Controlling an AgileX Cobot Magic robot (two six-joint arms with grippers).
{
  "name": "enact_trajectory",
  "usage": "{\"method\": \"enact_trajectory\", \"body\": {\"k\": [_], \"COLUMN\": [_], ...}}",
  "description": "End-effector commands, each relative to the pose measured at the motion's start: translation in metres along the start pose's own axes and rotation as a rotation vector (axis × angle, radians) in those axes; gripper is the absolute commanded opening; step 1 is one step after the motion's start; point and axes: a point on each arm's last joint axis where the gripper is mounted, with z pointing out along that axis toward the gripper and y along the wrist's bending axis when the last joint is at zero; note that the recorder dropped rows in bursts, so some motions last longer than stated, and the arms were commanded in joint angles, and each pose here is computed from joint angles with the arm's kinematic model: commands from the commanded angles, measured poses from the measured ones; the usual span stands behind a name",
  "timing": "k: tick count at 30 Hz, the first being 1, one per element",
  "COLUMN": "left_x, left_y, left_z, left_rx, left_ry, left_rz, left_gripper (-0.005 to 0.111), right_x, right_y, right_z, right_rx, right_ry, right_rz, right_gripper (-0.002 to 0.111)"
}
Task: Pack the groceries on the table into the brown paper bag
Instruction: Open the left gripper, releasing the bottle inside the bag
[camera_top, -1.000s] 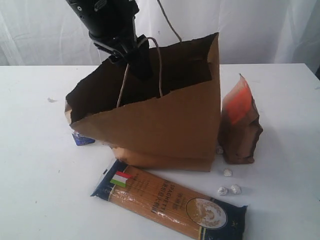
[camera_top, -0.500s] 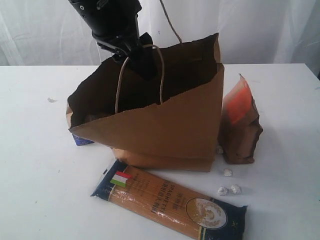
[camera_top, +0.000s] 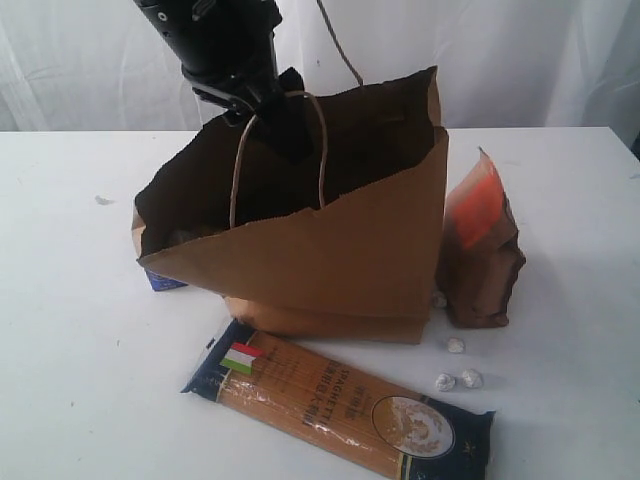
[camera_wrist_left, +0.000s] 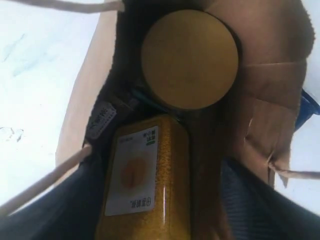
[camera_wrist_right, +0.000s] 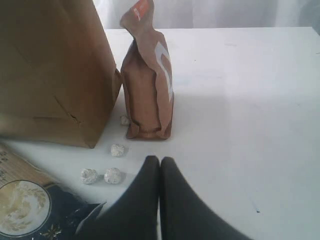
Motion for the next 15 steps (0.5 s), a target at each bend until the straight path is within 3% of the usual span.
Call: {"method": "enact_trajectory", "body": {"k": [1, 5, 15], "left_x": [0.0067, 0.0067, 0.0067], "left_y": [-0.0084, -0.0084, -0.0084], "left_z": [-0.0049, -0.0049, -0.0049], "left_rx": [0.06, 0.06, 0.06], "left_ry": [0.061, 0.061, 0.061], "left_rz": [-0.016, -0.024, -0.039], "left_gripper": [0.068, 0.058, 0.005], "right_x": [-0.0003, -0.0003, -0.0003], "right_y": [-0.0003, -0.0003, -0.0003], "right_z": [-0.0002, -0.0002, -0.0002], "right_rx": [0.004, 0.004, 0.004], "right_ry": [-0.012, -0.012, -0.012], "right_rz": [0.0, 0.0, 0.0], "right_gripper": [0.0, 0.0, 0.0]}}
